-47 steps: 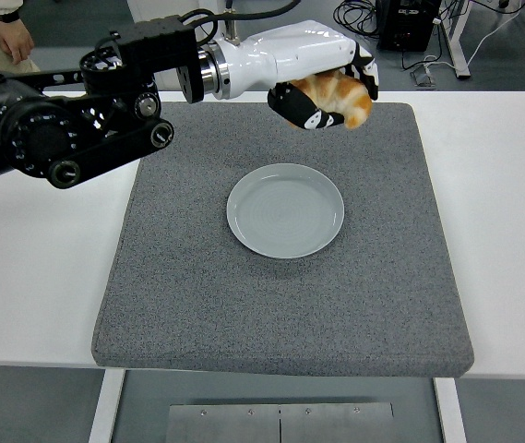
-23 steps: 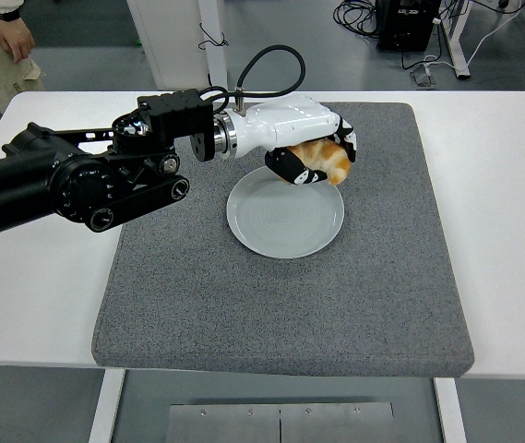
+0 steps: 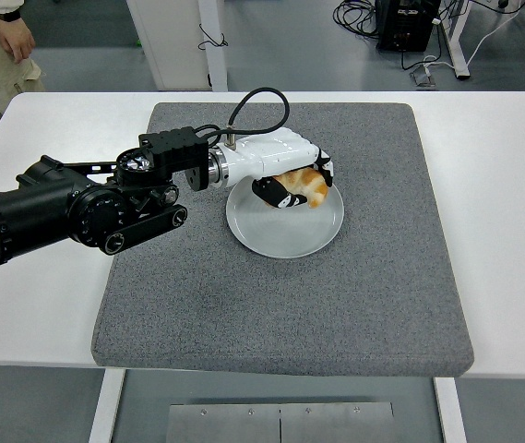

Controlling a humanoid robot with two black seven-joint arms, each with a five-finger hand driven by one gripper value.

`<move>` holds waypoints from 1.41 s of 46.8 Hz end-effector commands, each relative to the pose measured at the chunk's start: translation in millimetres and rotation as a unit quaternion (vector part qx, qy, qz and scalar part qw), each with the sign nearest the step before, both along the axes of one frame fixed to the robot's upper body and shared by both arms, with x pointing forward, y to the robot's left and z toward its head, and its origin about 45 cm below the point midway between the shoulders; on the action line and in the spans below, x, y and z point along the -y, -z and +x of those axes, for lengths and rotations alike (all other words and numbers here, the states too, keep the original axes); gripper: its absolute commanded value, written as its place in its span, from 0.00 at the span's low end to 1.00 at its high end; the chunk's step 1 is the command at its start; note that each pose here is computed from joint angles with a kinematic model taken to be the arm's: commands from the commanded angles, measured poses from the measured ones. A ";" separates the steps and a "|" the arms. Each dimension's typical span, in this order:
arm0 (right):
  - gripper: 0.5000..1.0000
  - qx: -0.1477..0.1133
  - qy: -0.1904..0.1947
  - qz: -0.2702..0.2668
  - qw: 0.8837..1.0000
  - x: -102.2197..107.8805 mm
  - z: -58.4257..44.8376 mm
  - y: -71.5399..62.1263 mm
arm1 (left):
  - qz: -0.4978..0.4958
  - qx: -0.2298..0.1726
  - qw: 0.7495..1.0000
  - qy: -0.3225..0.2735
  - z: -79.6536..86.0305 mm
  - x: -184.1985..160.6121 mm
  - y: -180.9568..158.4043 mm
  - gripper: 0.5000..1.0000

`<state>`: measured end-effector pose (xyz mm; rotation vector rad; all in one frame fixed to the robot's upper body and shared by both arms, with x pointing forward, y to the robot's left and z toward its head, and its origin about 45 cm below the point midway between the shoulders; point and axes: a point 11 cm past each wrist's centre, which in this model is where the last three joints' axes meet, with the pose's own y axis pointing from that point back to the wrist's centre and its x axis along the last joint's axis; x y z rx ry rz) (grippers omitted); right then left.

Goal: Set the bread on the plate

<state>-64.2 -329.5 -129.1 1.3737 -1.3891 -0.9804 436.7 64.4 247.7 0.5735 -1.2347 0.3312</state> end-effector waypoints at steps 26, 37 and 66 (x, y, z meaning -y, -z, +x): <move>1.00 0.000 0.000 0.000 1.000 0.0 -0.1 0.0 | 0.008 -0.024 1.000 -0.015 -9.0 -9.0 41.5 0.00; 1.00 0.000 0.000 0.000 1.000 0.0 -0.1 0.0 | 0.004 -0.025 1.000 -0.017 -7.7 -9.1 39.0 0.00; 1.00 0.000 0.000 0.000 1.000 0.0 -0.1 0.0 | -0.071 -0.039 0.996 -0.023 9.3 -30.8 -8.1 0.94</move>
